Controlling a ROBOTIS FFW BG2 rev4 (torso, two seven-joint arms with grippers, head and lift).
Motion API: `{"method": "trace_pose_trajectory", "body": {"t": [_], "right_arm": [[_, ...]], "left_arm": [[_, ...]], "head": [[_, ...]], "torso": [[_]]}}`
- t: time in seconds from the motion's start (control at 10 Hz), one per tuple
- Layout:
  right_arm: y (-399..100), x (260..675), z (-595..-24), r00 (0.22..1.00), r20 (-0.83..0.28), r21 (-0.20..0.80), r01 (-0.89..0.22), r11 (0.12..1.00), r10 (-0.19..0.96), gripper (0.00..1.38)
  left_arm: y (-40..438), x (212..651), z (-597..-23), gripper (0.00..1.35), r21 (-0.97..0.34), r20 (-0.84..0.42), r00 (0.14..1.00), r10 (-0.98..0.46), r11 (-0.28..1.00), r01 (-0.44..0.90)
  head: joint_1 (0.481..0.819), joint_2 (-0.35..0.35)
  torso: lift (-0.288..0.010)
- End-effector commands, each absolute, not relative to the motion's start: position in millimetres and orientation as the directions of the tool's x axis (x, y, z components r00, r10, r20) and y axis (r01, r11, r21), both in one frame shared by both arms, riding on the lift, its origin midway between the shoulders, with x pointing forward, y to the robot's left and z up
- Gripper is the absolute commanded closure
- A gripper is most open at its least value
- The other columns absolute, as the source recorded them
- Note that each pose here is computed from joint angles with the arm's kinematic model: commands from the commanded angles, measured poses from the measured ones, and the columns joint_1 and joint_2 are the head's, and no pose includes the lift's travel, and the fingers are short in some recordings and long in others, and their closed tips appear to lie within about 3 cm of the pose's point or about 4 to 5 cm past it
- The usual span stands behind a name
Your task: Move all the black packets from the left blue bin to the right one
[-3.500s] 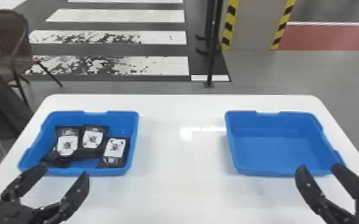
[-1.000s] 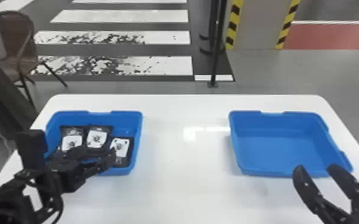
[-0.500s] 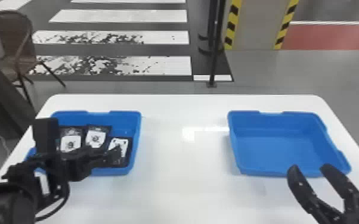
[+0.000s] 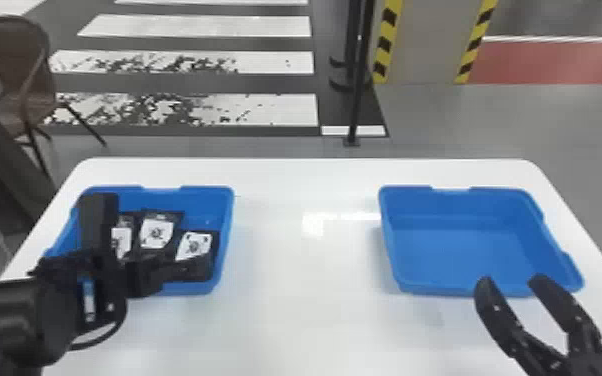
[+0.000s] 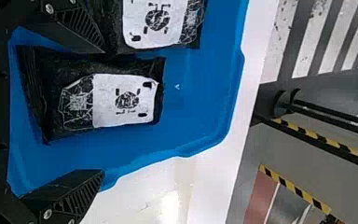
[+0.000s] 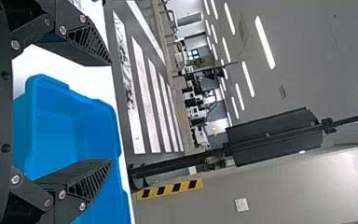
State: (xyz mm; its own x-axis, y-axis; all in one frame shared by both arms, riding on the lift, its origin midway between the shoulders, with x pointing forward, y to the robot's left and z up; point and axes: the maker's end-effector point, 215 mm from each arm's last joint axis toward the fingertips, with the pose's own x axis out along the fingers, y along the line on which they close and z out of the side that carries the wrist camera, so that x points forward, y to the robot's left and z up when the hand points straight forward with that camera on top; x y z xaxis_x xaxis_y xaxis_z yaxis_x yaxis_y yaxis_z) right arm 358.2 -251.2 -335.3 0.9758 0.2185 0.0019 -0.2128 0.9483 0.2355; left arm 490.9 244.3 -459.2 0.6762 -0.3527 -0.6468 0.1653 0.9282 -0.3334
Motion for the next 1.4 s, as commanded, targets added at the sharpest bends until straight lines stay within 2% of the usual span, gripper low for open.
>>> {"method": "trace_pose_trajectory", "body": {"t": [0.0,0.2,0.3,0.4,0.5,0.7,0.8,1.3], "right_arm": [[-250.8,358.8,-336.5,0.976,0.000,0.237,-0.213,0.948,0.219,0.31],[-250.1,358.6,-337.7,0.976,-0.001,0.241,-0.213,0.947,0.220,0.31],[-250.0,358.6,-338.2,0.975,-0.003,0.244,-0.213,0.946,0.220,0.31],[-250.0,358.6,-338.2,0.975,-0.003,0.244,-0.213,0.946,0.220,0.31],[-249.0,358.6,-338.2,0.975,-0.002,0.245,-0.214,0.946,0.221,0.31],[-249.1,358.6,-338.1,0.975,-0.002,0.247,-0.214,0.945,0.221,0.31],[-249.2,358.6,-337.9,0.975,-0.001,0.249,-0.214,0.945,0.221,0.31],[-247.5,356.8,-335.9,0.974,0.002,0.254,-0.220,0.942,0.227,0.31]], "left_arm": [[241.9,494.6,-468.0,0.11,-0.341,-0.667,0.653,-0.358,0.926,0.160],[241.8,497.0,-470.7,0.14,-0.329,-0.681,0.642,-0.353,0.930,0.162],[242.0,497.8,-475.6,0.26,-0.330,-0.691,0.631,-0.352,0.931,0.158],[240.6,495.7,-482.7,0.50,-0.338,-0.703,0.615,-0.357,0.929,0.152],[239.3,492.6,-489.2,0.63,-0.346,-0.714,0.600,-0.361,0.927,0.146],[239.2,493.3,-489.9,1.07,-0.337,-0.711,0.604,-0.361,0.928,0.159],[241.0,492.7,-491.4,1.20,-0.329,-0.709,0.608,-0.356,0.931,0.161],[224.4,477.9,-434.2,1.21,-0.343,-0.598,0.686,-0.416,0.906,0.250]], "head": [[0.695,-0.009],[0.695,-0.011],[0.695,-0.011],[0.695,-0.010],[0.695,-0.011],[0.695,-0.014],[0.695,-0.014],[0.695,-0.025]], "torso": [[-0.140],[-0.140],[-0.140],[-0.140],[-0.140],[-0.140],[-0.140],[-0.140]]}}
